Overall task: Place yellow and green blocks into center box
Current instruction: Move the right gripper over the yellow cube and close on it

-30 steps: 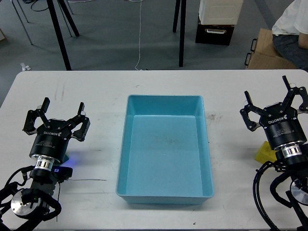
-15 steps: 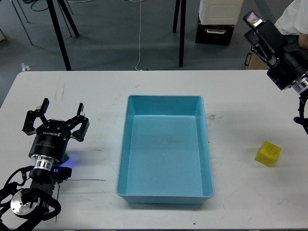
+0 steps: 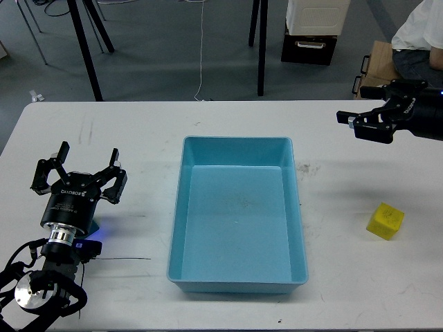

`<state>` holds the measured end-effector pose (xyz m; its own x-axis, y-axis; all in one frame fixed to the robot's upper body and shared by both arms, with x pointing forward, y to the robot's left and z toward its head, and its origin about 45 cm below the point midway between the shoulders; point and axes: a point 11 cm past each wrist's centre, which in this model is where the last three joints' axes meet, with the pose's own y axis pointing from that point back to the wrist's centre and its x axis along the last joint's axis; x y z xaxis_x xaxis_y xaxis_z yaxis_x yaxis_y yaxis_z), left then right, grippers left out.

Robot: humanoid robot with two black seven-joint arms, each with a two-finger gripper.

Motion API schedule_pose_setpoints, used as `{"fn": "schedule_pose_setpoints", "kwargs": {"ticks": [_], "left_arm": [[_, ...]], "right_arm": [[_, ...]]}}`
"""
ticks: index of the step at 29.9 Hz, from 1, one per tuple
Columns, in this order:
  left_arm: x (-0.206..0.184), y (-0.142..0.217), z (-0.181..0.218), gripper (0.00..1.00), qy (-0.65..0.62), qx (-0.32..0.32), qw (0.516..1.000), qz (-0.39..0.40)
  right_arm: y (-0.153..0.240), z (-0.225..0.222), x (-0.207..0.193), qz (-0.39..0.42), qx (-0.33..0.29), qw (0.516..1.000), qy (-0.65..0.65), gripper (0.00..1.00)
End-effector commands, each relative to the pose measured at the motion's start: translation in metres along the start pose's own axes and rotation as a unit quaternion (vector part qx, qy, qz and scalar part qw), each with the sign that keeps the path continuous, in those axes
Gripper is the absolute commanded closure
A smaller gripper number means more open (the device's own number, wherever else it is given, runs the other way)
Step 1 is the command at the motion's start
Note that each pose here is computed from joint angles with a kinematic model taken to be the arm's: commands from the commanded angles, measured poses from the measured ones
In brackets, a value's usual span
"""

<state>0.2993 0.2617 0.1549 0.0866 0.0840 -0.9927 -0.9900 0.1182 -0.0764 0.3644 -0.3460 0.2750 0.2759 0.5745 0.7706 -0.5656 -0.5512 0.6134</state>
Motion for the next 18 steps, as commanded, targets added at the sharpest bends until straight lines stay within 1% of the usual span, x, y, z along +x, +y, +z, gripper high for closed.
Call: {"fn": "schedule_pose_setpoints", "kwargs": {"ticks": [1, 7, 13, 18], "left_arm": [[0.0, 0.0, -0.002, 0.0, 0.003, 0.001, 1.0, 0.0], [0.001, -0.001, -0.003, 0.0, 0.003, 0.0, 1.0, 0.0], [0.001, -0.001, -0.003, 0.0, 0.004, 0.001, 1.0, 0.0], [0.0, -0.002, -0.007, 0.0, 0.008, 0.001, 1.0, -0.001]], "right_arm": [[0.01, -0.02, -0.032, -0.059, 0.025, 0.998, 0.013, 0.12], [0.014, -0.038, -0.079, -0.164, 0.05, 0.985, -0.002, 0.12], [0.015, -0.035, -0.091, -0.222, 0.046, 0.974, 0.008, 0.11], [0.001, -0.033, -0.095, -0.249, 0.047, 0.967, 0.003, 0.08]]}}
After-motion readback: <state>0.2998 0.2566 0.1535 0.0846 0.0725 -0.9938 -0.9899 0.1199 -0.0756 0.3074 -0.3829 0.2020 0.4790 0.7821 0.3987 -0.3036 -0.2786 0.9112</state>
